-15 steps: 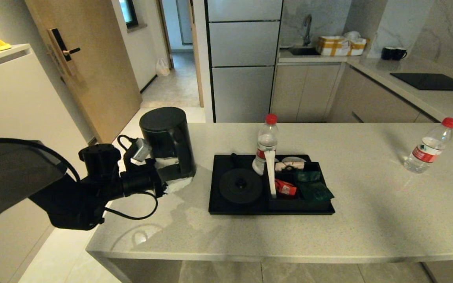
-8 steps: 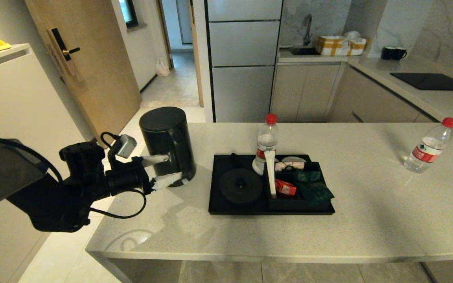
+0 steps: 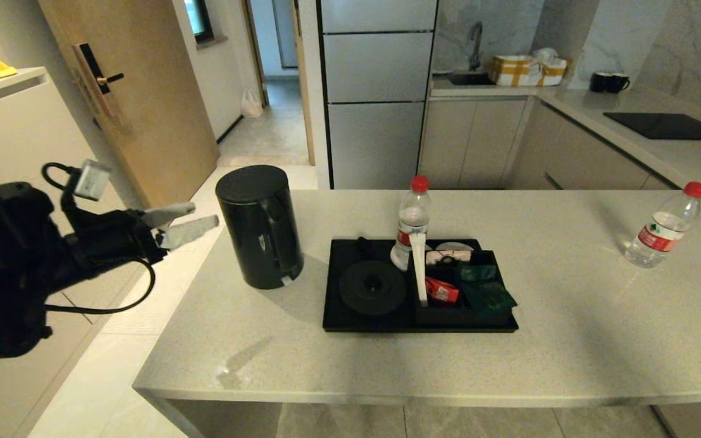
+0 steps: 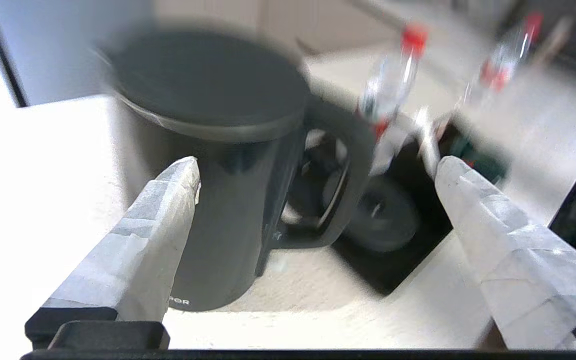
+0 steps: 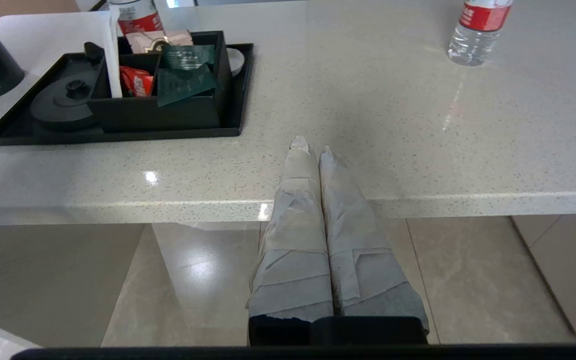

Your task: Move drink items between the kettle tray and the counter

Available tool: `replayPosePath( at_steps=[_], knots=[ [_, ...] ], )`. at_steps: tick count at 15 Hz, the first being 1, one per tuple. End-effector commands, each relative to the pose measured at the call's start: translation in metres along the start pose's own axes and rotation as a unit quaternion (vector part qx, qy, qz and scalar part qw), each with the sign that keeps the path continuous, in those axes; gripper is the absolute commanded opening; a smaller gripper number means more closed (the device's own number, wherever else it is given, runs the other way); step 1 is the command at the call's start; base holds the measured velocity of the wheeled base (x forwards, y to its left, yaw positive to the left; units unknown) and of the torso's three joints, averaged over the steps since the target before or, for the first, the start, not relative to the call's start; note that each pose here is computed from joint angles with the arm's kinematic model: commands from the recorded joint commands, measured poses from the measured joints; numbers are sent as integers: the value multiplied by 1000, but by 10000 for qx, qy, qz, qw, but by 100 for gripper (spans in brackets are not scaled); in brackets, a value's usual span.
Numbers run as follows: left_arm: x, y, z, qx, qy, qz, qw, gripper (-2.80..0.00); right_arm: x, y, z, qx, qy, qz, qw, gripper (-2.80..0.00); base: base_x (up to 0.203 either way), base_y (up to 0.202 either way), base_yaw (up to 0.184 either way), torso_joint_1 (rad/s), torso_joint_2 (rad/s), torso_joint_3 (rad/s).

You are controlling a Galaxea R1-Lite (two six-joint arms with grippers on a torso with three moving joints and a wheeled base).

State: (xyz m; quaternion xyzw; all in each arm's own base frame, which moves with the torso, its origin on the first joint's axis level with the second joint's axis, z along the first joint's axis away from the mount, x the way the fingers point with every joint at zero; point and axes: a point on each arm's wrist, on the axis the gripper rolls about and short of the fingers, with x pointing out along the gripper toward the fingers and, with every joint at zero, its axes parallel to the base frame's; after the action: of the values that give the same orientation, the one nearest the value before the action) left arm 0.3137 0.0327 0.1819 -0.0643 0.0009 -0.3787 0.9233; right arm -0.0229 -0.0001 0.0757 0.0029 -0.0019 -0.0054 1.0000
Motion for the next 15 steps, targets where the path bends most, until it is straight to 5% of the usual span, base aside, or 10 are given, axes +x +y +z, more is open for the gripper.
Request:
replayPosePath(
  at_steps=[1,2,6,10,12,15],
  knots=[
    [-37,-30,53,-21,-436,193,9989,0,0,0,0,2,-5,1,10000,-280,0,0,0,0,0,0],
    [-47,-39,63,-244,-383,314,9985,-280,0,0,0,2,-5,1,10000,-280,0,0,0,0,0,0],
    [-84,-98,108,-1943,115,842,9773,-280,0,0,0,2,1,1,10000,-280,0,0,0,0,0,0],
    [-128,-182,152,-2732,277,1207,9539,-280,0,0,0,2,-5,1,10000,-280,0,0,0,0,0,0],
    [-152,-224,164,-2869,348,1552,9447,-280,0,0,0,2,-5,1,10000,-280,0,0,0,0,0,0],
    [-202,-306,145,-2174,394,2238,9493,-280,0,0,0,2,-5,1,10000,-280,0,0,0,0,0,0]
  ],
)
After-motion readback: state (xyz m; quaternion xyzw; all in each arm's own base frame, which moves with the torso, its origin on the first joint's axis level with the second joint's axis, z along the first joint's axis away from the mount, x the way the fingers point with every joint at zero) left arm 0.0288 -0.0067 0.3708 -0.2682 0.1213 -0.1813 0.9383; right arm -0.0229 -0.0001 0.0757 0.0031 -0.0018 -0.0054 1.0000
